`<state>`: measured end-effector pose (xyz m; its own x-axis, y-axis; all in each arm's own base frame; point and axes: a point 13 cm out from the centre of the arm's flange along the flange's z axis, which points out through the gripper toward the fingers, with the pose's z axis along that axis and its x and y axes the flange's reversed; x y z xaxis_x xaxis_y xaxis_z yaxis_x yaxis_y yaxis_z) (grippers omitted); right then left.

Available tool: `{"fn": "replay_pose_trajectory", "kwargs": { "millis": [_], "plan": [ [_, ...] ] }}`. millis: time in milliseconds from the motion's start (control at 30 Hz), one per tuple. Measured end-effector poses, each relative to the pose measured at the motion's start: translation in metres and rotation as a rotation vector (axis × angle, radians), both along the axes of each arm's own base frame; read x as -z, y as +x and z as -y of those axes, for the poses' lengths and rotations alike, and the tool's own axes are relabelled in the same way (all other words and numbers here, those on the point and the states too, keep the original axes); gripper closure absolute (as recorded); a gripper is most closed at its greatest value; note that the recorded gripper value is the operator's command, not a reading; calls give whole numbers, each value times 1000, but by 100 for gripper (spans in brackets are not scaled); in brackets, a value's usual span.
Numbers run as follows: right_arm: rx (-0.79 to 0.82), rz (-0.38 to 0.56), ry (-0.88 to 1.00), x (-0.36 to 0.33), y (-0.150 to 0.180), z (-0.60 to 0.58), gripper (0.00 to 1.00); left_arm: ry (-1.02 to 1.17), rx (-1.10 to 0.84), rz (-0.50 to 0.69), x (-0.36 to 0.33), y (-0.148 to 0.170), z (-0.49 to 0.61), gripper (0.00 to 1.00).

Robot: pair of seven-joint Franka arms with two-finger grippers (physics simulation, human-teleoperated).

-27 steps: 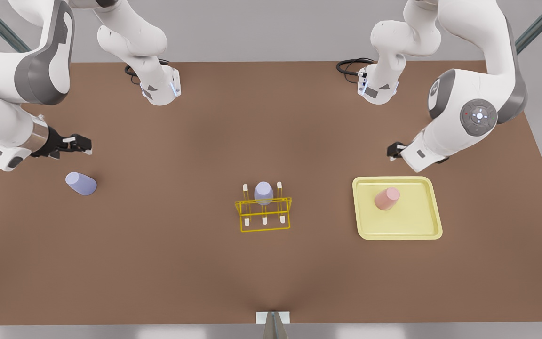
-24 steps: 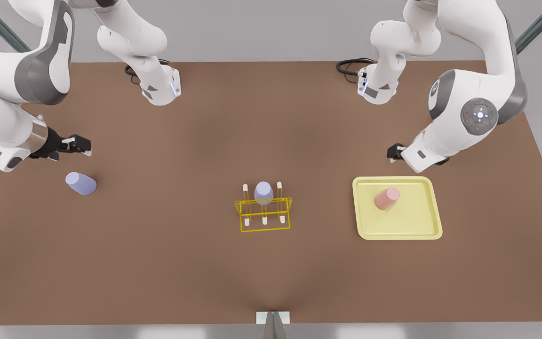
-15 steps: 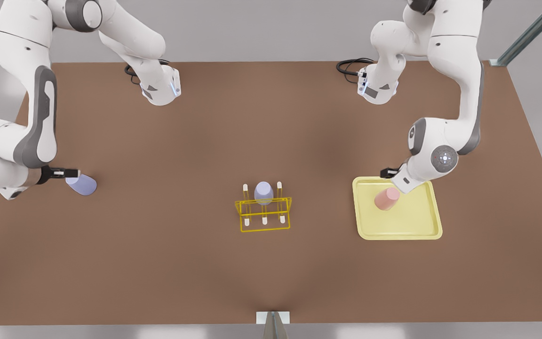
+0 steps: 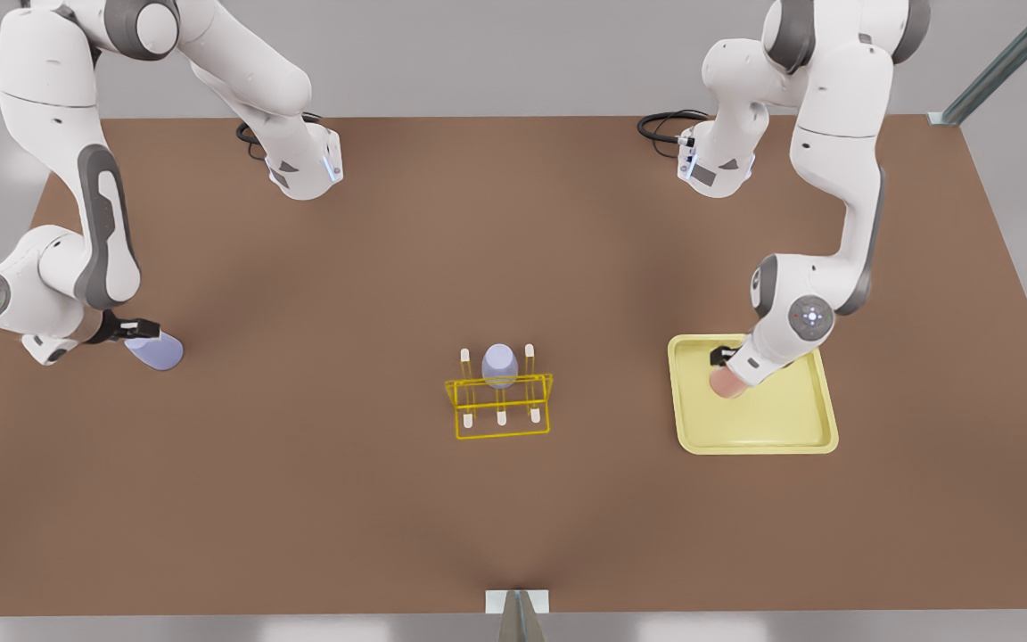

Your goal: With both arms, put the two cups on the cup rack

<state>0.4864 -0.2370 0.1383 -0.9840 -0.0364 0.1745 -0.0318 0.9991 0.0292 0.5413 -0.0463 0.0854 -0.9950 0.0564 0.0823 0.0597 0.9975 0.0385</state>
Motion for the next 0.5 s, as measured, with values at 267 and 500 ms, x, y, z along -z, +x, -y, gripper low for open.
{"fn": "replay_pose_trajectory", "kwargs": {
  "millis": [267,500],
  "plan": [
    [-48,62,-16,16,6,7,0,6,3,13,16,3,-1,19],
    [-56,55,-1,51,-13,10,0,9,-1,22,18,5,0,19]
  ]
}}
